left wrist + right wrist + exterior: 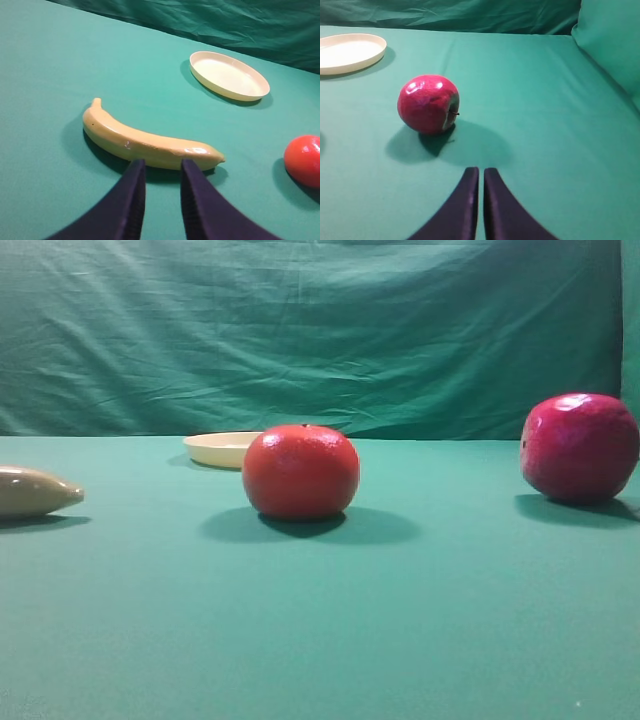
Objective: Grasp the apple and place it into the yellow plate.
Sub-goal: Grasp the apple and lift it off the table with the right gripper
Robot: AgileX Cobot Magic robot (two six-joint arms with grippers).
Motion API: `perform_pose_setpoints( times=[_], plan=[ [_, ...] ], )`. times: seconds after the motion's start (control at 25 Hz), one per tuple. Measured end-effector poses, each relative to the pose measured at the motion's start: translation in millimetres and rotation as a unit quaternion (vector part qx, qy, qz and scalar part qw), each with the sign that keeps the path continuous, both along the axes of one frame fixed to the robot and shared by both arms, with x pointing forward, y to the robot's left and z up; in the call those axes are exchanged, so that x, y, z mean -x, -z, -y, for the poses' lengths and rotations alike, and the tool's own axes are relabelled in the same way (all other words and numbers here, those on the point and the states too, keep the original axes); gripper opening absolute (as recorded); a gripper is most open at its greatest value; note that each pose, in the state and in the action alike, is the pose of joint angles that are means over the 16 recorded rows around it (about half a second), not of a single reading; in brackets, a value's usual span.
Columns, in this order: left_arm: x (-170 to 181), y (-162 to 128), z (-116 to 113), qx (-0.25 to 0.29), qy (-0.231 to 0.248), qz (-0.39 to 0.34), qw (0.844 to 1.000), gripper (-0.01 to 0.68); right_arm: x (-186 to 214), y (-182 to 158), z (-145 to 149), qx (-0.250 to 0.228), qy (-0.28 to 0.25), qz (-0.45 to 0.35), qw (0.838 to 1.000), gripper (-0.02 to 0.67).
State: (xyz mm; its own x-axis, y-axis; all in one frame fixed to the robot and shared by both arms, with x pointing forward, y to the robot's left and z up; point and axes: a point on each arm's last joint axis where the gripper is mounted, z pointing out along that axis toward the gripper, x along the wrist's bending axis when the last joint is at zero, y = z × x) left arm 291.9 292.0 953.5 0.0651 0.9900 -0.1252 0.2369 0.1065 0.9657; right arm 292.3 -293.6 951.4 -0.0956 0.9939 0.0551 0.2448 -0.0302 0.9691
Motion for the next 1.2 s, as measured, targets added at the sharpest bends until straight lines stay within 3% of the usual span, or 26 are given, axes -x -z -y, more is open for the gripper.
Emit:
perform_pose_setpoints(
  times=[0.4, 0.6, 0.96, 1.2],
  plan=[
    [0, 0, 0, 0.000, 0.000, 0.000, 1.000, 0.157, -3, -26, -3, -0.072, -0.004, 0.091, 0.993, 0.000],
    [0, 0, 0, 0.000, 0.000, 0.000, 1.000, 0.157, -9, -51, -4, -0.096, -0.003, 0.099, 0.990, 0.000],
    [0, 0, 0, 0.000, 0.000, 0.000, 1.000, 0.157, -48, -98, -9, -0.065, 0.002, -0.027, 0.997, 0.000],
    [0, 0, 0, 0.000, 0.000, 0.000, 1.000, 0.157, -92, -120, -18, -0.017, -0.012, -0.161, 0.987, 0.000]
  ],
)
